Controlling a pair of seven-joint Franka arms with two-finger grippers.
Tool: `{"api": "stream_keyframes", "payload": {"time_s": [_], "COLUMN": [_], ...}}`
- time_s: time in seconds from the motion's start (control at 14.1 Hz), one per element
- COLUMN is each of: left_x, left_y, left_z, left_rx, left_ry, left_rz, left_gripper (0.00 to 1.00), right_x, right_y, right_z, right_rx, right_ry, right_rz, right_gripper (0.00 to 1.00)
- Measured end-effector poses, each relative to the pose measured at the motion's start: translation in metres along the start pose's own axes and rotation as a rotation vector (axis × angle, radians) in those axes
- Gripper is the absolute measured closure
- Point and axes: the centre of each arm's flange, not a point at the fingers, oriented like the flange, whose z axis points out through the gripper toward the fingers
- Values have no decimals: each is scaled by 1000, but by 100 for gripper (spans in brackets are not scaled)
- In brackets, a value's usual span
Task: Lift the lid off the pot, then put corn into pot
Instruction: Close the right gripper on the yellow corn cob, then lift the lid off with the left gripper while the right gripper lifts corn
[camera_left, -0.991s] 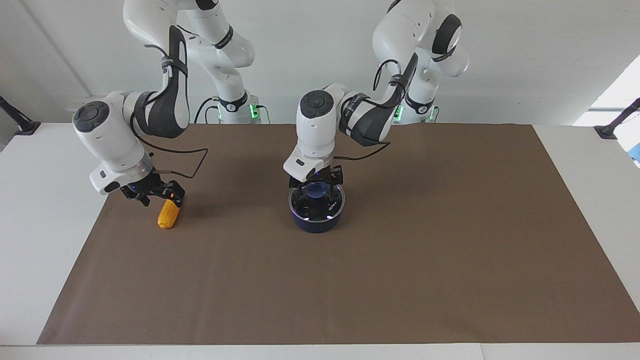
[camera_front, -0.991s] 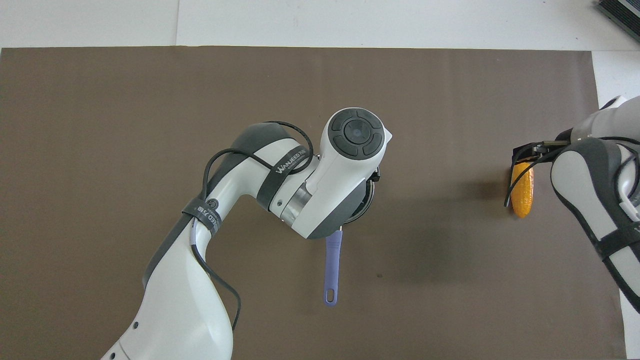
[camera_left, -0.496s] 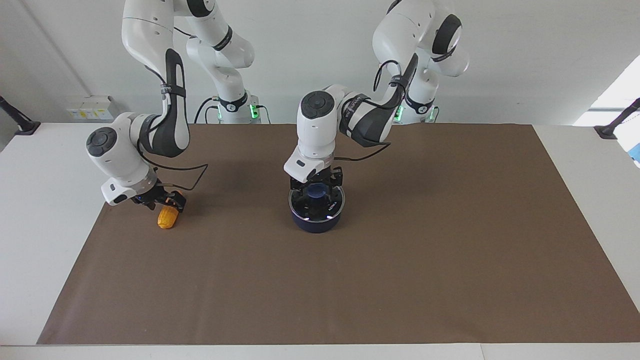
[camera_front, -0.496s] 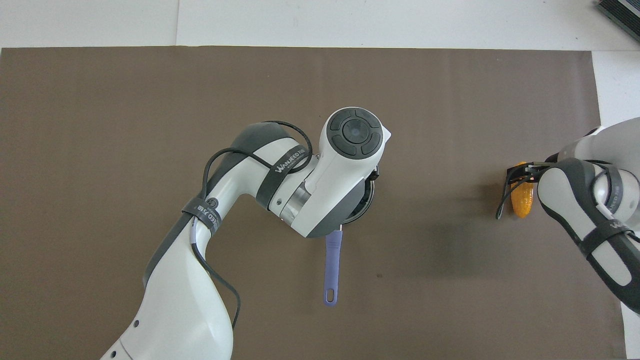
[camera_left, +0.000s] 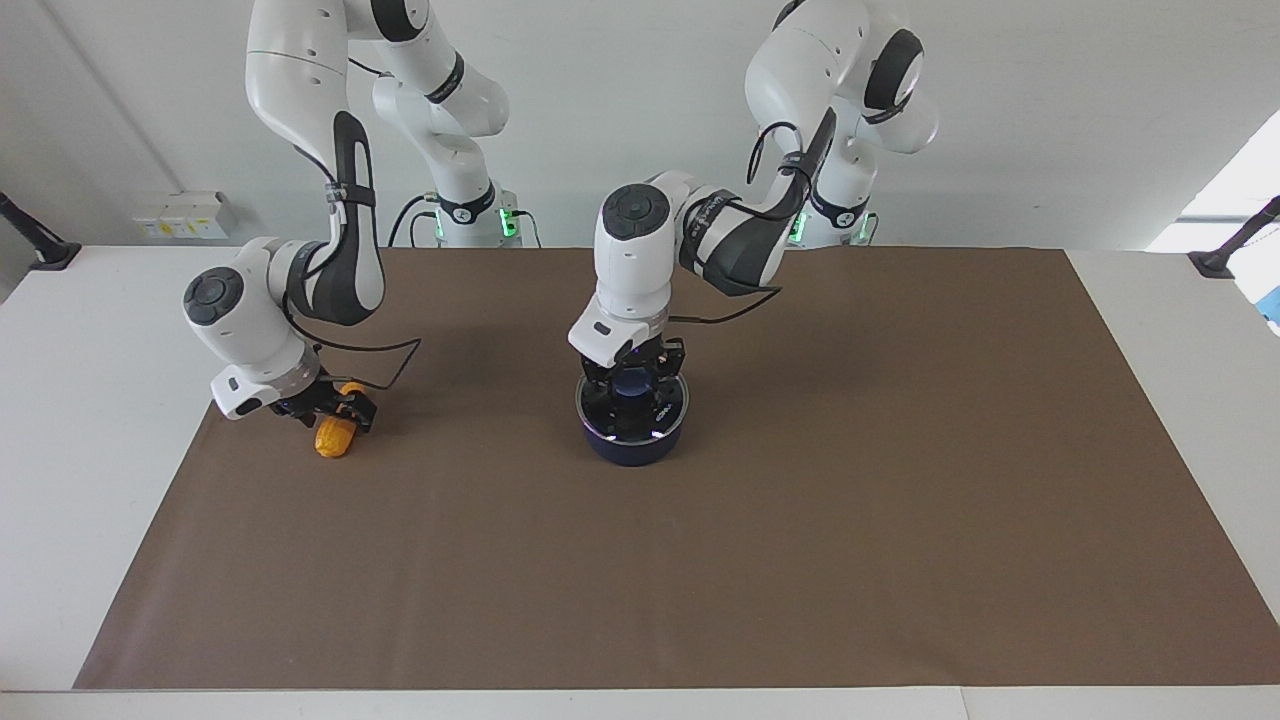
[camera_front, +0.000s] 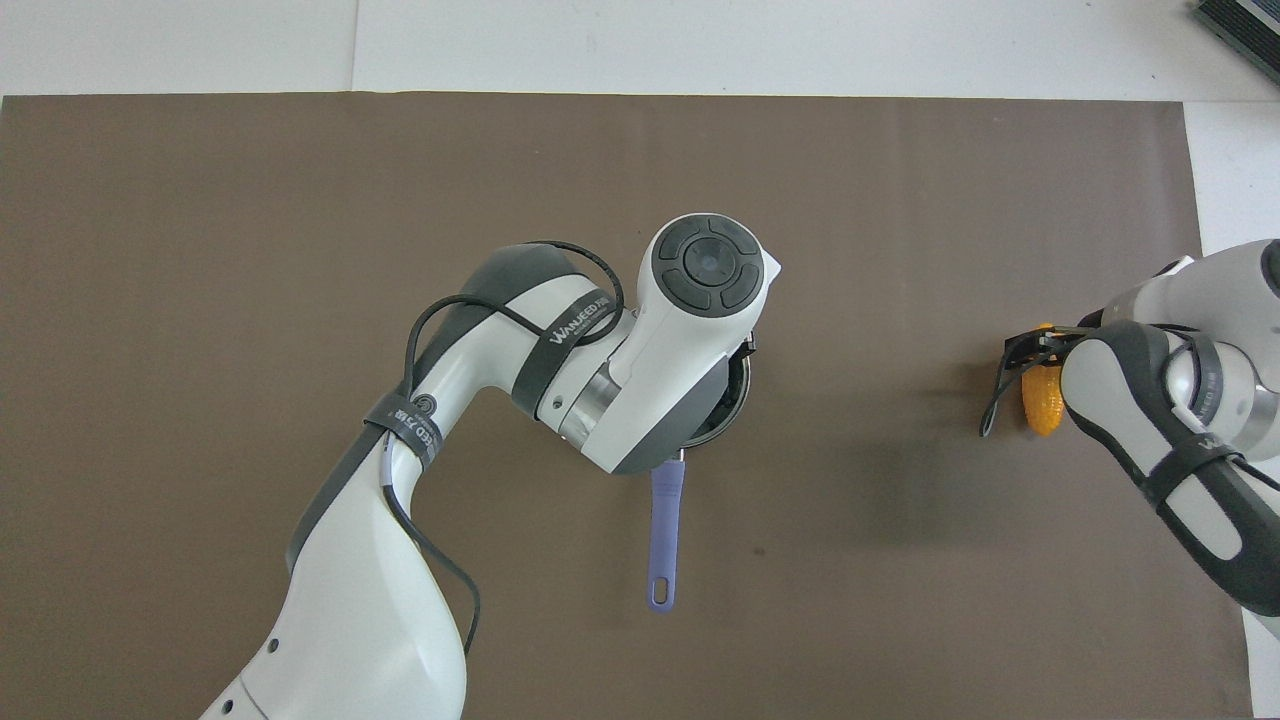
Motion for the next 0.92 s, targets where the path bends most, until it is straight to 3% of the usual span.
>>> {"api": "stream_keyframes", "payload": {"time_s": [0.35,0.5,0.78,0.85,0.92], "left_x": [1,3,3,9,15], "left_y": [-3,-9,-29,-38,-50], "left_z": [-3,-15,-59,-68,-76], "left_rx": [1,6,2,-2,-2], "left_ry": [0,1,17,24,25], "left_rz": [-5,-13,-36,-48,-52], "left_gripper": [34,34,34,34,34], "right_x": [0,1,1,2,3], "right_y": [-1,0,-1,-1,-1], "right_z": [2,2,1,0,-3], "right_rx": [0,0,0,0,0], "right_ry": [-2,-1,1,2,1], "right_rz": [-2,-27,-41,-42,-43], "right_gripper": [0,7,52,60,60]}}
